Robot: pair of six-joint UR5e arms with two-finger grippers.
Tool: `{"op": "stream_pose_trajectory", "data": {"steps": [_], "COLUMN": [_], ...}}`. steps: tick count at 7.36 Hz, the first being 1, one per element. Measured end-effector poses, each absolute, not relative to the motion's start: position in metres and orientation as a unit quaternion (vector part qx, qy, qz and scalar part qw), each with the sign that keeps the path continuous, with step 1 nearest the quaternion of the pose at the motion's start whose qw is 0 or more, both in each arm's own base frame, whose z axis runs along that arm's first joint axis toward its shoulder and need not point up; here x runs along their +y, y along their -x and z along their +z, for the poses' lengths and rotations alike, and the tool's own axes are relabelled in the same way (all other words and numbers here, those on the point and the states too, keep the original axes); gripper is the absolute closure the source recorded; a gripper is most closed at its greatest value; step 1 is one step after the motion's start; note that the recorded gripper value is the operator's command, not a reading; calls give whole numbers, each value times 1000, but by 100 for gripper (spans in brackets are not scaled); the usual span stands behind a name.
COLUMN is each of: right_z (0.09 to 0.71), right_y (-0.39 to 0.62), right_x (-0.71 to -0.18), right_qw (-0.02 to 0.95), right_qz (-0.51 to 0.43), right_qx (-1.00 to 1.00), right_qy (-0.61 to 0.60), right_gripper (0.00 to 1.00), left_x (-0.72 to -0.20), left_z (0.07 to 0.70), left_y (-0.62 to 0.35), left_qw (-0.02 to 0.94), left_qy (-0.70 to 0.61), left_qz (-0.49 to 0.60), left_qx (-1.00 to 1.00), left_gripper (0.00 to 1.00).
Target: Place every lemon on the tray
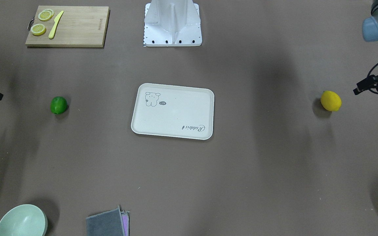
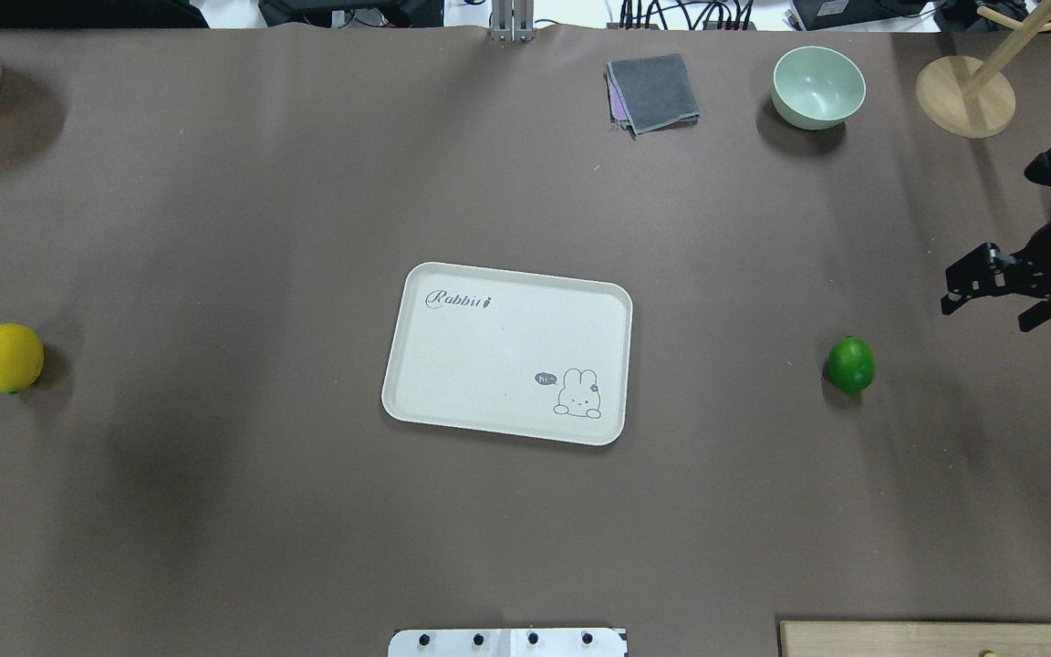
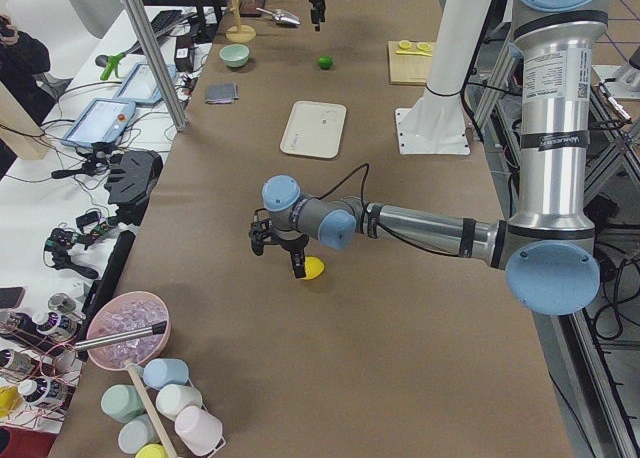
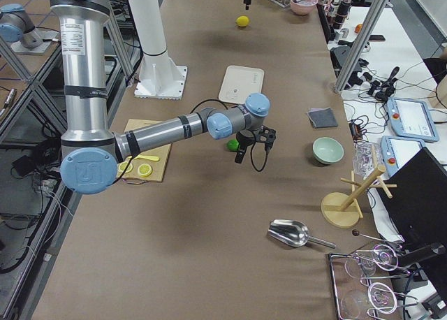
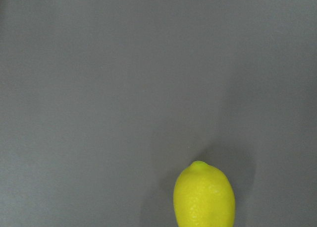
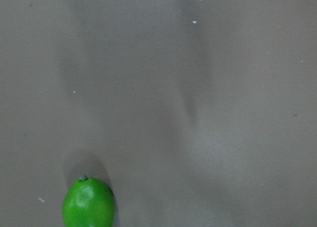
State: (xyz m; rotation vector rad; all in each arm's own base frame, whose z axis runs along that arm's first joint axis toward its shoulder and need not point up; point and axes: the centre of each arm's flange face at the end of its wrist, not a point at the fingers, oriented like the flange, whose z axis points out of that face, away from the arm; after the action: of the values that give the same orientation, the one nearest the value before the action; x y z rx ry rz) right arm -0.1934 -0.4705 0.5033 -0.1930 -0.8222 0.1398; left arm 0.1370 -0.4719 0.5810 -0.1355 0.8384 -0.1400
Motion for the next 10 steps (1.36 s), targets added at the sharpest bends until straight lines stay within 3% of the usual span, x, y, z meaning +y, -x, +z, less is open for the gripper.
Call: {"op": "stream_pose_trajectory", "data": {"steps": [7,8,9,10], "right_z": [497,500,503,505], "right_y": [306,311,315,319], "right_x": [-458,-459,-461,-463], "right_qw": [916,916,915,916], "right_qz": [-23,-27,-28,-29], "right_qx": [-393,-395,-394,-393], "right_qy": [74,74,75,78], "right_gripper": [1,4,14,28], "left_x": [-467,-463,-461,-460], "left_z": [619,628,632,634], "left_y": [-198,-207,-212,-214], "left_qw": [911,911,911,911], "left_qy": [61,59,57,56], "left_qz": [-72,-75,-76,-75], "left_qx": [401,402,402,401], "left_gripper": [5,24,52,87]}}
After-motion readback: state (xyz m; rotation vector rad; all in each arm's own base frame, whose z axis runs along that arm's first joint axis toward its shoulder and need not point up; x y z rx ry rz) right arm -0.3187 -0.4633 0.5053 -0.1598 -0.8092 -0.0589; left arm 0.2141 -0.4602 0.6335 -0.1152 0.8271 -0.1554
